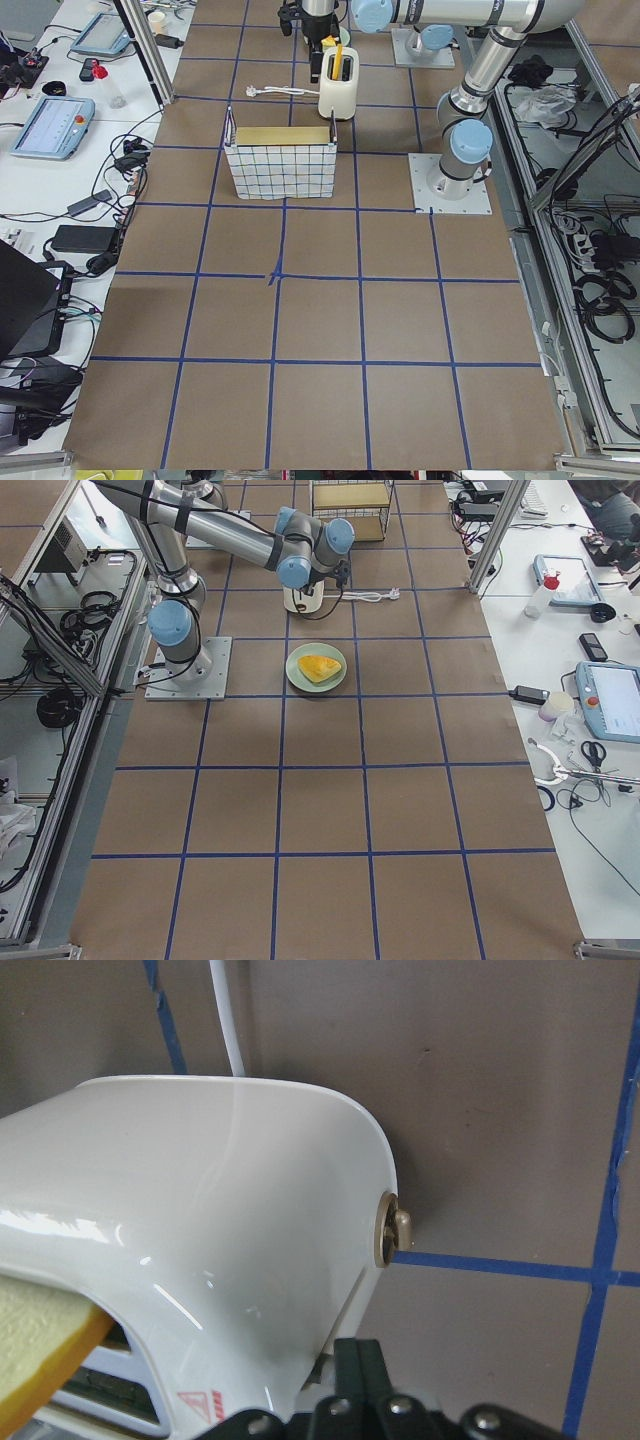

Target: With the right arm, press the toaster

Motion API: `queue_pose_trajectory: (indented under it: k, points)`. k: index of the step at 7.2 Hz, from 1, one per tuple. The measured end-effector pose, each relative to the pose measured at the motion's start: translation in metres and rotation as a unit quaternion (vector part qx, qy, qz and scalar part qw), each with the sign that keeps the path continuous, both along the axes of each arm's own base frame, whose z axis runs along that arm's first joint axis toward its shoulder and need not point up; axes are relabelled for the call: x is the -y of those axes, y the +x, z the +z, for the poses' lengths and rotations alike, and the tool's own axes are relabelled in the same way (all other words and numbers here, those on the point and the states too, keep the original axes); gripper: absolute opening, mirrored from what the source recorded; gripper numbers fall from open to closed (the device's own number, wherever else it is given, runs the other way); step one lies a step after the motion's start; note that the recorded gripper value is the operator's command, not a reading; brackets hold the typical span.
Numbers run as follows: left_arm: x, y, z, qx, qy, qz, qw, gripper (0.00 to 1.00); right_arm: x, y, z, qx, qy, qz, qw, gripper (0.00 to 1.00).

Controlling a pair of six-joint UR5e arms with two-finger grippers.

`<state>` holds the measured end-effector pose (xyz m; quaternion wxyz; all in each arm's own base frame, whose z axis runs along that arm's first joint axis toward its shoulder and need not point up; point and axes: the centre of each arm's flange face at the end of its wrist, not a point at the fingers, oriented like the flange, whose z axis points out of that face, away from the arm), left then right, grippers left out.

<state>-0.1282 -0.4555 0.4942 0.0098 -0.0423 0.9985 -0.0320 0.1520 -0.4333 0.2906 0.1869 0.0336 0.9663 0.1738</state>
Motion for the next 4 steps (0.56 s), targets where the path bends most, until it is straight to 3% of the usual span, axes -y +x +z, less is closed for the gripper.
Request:
queue_pose_trajectory:
  k: [4]
  points:
    - [-0.0001, 0.0000, 0.0001, 0.000, 0.000, 0.000, 1.0000, 1.00, -0.0006, 0.0004, -0.0030, 0.004, 0.004, 0.004, 1.0000, 0.00]
